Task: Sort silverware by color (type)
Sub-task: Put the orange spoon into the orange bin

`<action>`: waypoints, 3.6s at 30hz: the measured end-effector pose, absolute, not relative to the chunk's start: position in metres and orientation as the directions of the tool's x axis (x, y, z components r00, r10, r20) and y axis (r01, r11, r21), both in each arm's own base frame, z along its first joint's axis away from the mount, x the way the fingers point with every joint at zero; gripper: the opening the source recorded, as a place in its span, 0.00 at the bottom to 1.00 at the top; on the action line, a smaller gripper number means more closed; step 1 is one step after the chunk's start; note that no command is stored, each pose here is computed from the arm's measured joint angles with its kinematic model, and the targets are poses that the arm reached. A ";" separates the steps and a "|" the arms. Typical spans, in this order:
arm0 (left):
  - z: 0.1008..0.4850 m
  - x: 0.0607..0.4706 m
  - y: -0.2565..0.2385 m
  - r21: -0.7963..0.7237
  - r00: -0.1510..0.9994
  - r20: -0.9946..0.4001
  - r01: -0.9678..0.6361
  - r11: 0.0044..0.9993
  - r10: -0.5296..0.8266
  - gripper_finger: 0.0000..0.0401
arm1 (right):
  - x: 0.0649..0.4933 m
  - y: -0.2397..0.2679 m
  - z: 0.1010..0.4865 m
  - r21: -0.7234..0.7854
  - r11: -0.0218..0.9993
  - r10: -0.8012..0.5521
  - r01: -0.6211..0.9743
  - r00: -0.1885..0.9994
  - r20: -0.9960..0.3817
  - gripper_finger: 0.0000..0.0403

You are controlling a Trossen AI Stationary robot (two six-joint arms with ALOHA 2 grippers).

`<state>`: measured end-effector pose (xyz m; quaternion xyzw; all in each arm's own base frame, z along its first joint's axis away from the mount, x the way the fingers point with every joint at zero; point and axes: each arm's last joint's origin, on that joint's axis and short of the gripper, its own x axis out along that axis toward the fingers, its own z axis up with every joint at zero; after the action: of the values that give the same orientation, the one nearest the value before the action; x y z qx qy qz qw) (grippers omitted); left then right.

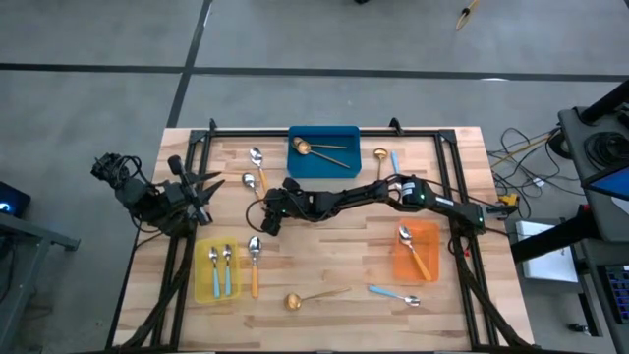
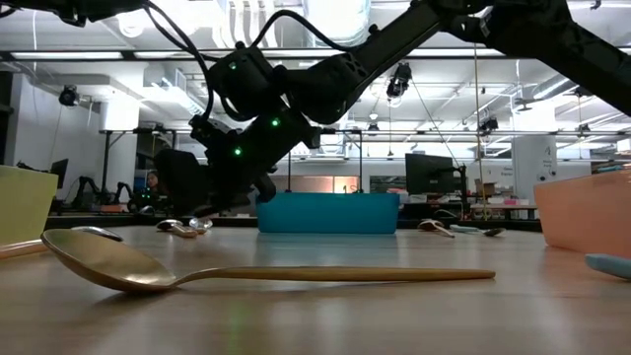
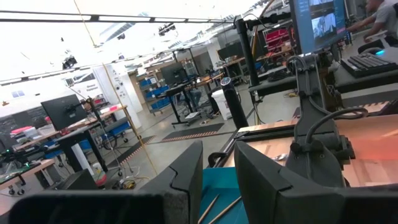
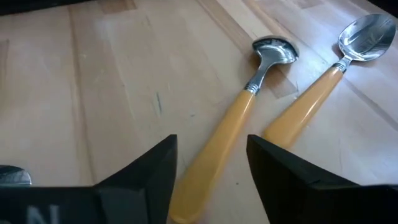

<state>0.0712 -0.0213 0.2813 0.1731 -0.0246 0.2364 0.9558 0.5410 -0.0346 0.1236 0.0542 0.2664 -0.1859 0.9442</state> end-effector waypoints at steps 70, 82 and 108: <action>0.275 0.074 -0.023 0.187 0.890 0.117 -0.455 0.871 0.440 0.19 | 0.486 0.012 0.153 -0.217 0.949 -0.311 0.227 0.584 -0.750 0.02; 0.238 0.086 -0.034 0.048 0.933 0.067 -0.357 0.933 0.354 0.19 | 0.463 0.049 0.125 -0.426 0.903 -0.400 0.053 0.466 -0.789 0.02; 0.231 0.101 -0.045 0.066 0.934 0.013 -0.356 0.932 0.356 0.19 | 0.485 0.020 0.150 -0.259 0.966 -0.201 -0.009 0.603 -0.772 0.02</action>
<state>0.1009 -0.0450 0.2309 0.0337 -0.0005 0.1813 0.9829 0.4850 0.0198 0.1504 -0.1193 0.4421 -0.0541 0.8874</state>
